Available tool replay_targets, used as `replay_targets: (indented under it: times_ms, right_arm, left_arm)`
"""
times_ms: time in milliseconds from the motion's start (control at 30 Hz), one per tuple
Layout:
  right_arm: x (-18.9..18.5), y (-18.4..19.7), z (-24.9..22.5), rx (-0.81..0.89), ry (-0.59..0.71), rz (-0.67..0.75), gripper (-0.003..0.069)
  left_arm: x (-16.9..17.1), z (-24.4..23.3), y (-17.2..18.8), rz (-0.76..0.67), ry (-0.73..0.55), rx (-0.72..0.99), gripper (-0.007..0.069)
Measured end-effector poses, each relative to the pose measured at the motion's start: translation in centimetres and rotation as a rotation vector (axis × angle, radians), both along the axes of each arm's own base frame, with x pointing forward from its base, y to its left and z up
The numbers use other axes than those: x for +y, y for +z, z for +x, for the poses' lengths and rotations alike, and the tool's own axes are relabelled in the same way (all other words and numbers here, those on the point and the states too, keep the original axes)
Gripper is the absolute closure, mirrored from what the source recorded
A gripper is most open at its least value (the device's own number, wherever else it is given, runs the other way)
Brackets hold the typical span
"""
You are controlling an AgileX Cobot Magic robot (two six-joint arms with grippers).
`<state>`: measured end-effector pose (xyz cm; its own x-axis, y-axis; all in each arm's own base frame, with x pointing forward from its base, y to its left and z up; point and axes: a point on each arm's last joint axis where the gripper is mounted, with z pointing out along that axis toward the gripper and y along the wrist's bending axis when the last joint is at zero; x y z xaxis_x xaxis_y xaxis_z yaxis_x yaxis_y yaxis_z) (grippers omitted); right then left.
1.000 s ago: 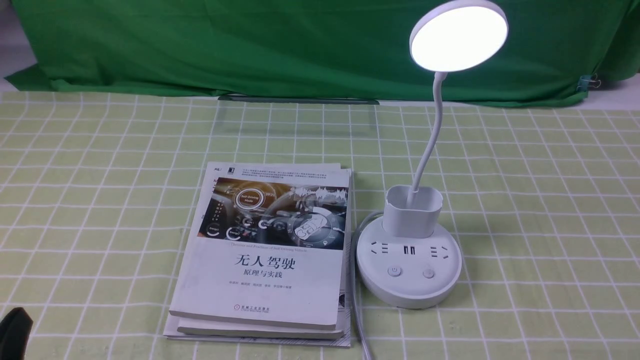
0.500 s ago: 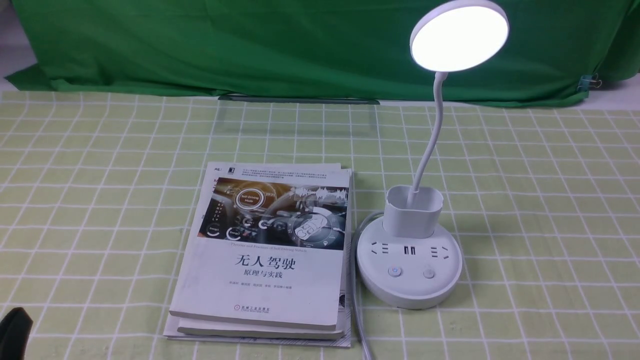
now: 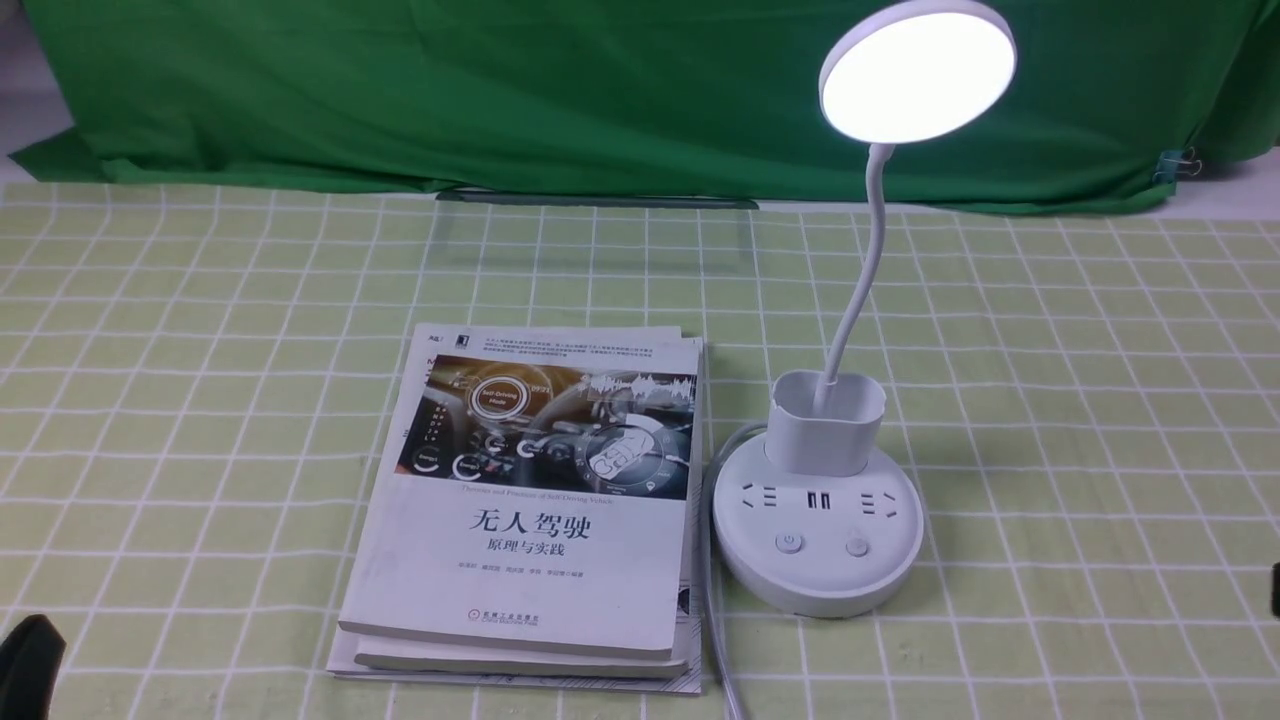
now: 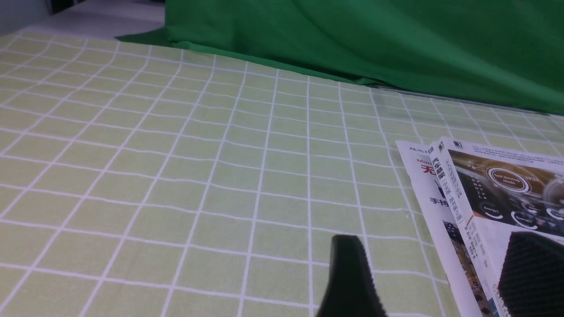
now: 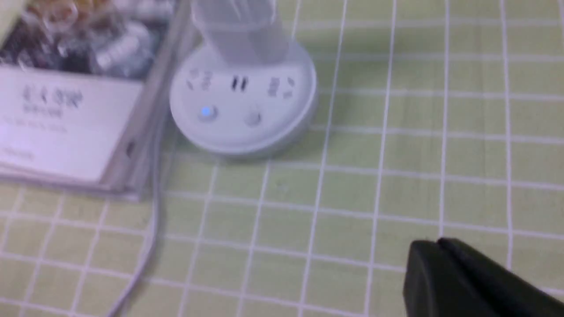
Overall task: Turn off the desk lamp on the green coffee tablecloth by hand.
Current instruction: 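Press the power button on the lamp base to turn the lamp off with the right gripper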
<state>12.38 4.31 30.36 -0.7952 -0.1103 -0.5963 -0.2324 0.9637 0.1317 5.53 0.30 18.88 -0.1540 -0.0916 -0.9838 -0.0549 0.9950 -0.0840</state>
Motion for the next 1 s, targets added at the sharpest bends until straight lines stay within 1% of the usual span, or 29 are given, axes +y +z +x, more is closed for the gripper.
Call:
replay_targets:
  times_ms: [100, 267, 300, 333, 400, 533, 733, 1000]
  right_arm:
    - [1.2, -0.7, 3.3, 0.147, 0.050, -0.068, 0.0608]
    - [4.8, -3.3, 7.8, 0.310, 0.162, -0.143, 0.0608]
    - [4.9, -3.3, 7.8, 0.309, 0.168, -0.143, 0.0608]
    - [6.5, -4.0, 9.1, 0.331, 0.215, -0.170, 0.0608]
    - [8.2, -4.7, 10.4, 0.331, 0.255, -0.186, 0.0608]
    - [10.4, -6.3, 12.9, 0.356, 0.291, -0.206, 0.0611]
    - [11.9, -8.7, 15.3, 0.405, 0.302, -0.220, 0.0612]
    - [13.5, -9.7, 17.0, 0.401, 0.325, -0.211, 0.0612]
  left_arm:
    - [0.0, 0.0, 0.0, 0.000, 0.000, 0.000, 0.0215]
    - [0.0, 0.0, 0.0, 0.000, 0.000, 0.000, 0.0215]
    - [0.0, 0.0, 0.0, 0.000, 0.000, 0.000, 0.0215]
    - [0.0, 0.0, 0.0, 0.000, 0.000, 0.000, 0.0215]
    - [0.0, 0.0, 0.0, 0.000, 0.000, 0.000, 0.0215]
    - [0.0, 0.0, 0.0, 0.000, 0.000, 0.000, 0.0215]
    - [0.0, 0.0, 0.0, 0.000, 0.000, 0.000, 0.0215]
    - [0.0, 0.0, 0.0, 0.000, 0.000, 0.000, 0.0215]
